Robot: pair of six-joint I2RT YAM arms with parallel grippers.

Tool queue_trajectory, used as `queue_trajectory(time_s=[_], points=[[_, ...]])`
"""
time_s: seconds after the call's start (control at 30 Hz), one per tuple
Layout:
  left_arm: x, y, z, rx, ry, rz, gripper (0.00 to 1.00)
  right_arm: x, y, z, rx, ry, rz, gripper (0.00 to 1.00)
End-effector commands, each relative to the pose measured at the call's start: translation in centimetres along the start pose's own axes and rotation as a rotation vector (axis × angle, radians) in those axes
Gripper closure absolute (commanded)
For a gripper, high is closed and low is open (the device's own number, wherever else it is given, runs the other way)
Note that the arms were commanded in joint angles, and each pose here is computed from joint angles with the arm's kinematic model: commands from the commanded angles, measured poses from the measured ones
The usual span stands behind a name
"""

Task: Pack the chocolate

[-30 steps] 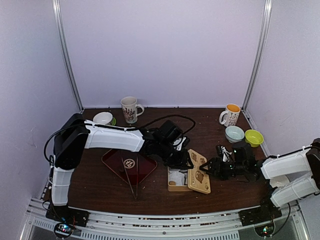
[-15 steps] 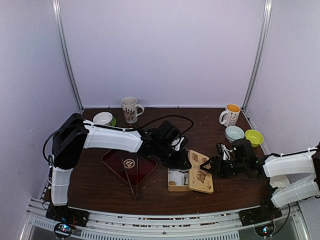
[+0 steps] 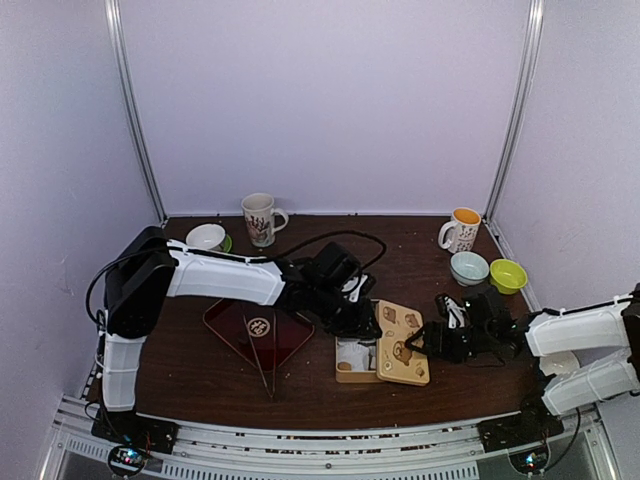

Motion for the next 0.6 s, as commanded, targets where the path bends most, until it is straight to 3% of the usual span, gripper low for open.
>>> queue_trajectory(time_s=[0.0,0.27,0.57], points=[[-1.2,-0.8,-1.6,0.010,-0.051,0.033,0.78,0.7,-0.3,0.9,-0.057,0.047,0.046,0.27],[-1.1,-0.8,-3.9,-0.014,-0.078,0.050,0.72,0.5,0.8,1.0,-0.138,0.057,0.065,0.35],[-0.6,0.1,-6.8,-0.086,-0.114,0.074,0.55,0.0,2.2,0.8,-0.169,0.057,0.044,0.39]])
Point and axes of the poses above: each gripper's point midway between its finger pads, its own z axis out along the fingers, its own y axis along the line the jaws close on, x = y × z, the point moved 8 cm from there along -z, back along the fingers, and after that the axes turned 13 degrees about z, right-handed, at the moved point
